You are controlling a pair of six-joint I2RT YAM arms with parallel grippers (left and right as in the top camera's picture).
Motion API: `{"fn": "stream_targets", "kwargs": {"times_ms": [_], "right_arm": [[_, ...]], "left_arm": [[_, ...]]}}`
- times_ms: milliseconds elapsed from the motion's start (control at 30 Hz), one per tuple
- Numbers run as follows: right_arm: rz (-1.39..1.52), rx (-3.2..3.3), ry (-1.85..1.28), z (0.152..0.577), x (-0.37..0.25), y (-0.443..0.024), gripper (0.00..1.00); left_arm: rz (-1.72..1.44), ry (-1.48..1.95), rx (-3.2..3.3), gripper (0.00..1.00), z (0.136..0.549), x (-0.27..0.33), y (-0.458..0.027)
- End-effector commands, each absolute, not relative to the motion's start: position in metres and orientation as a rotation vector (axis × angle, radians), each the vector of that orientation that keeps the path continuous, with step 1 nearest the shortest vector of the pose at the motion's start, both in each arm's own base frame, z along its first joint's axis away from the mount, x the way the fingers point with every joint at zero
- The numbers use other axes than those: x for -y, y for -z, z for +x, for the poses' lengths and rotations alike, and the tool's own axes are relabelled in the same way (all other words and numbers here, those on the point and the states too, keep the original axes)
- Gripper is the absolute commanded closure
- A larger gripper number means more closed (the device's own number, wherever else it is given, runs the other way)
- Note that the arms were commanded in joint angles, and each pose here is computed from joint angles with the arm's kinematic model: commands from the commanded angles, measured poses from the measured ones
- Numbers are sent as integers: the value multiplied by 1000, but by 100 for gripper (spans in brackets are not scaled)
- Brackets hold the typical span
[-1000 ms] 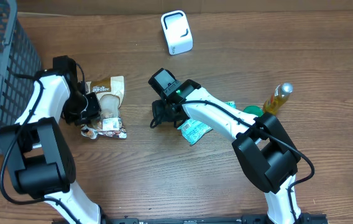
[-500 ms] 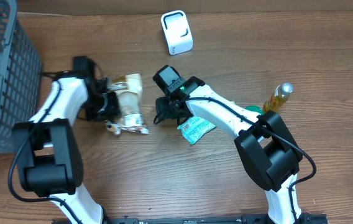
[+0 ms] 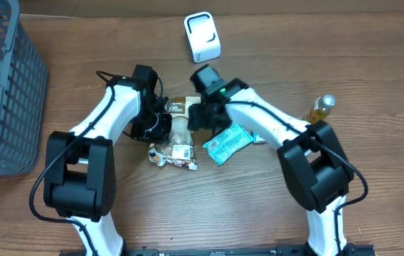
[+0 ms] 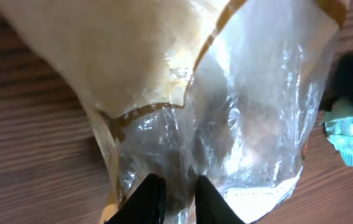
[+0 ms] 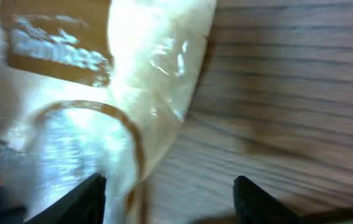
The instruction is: Scan the item barcode
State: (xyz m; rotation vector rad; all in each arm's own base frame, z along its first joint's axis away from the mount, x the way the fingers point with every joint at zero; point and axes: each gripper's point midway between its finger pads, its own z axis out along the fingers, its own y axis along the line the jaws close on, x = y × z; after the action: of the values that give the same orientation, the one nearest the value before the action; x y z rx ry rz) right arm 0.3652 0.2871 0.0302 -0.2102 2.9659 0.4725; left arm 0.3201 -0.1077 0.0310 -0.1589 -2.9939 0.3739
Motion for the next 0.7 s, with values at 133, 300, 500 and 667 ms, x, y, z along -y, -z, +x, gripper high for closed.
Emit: {"fn": "stream_targets", "kwargs": {"times_ms": [133, 300, 500, 667], "right_arm": [[-353, -2799, -1046, 388, -294, -93, 62], [-388, -2789, -1008, 386, -301, -85, 95], [-466, -2739, -921, 386, -316, -75, 96], [-478, -2715, -830, 391, -323, -68, 96]], "left_arm": [[-158, -482, 3009, 81, 346, 112, -81], [-137, -542, 2897, 96, 320, 120, -79], [-97, -487, 2772, 96, 283, 114, -60], [-32, -394, 2769, 96, 271, 102, -33]]}}
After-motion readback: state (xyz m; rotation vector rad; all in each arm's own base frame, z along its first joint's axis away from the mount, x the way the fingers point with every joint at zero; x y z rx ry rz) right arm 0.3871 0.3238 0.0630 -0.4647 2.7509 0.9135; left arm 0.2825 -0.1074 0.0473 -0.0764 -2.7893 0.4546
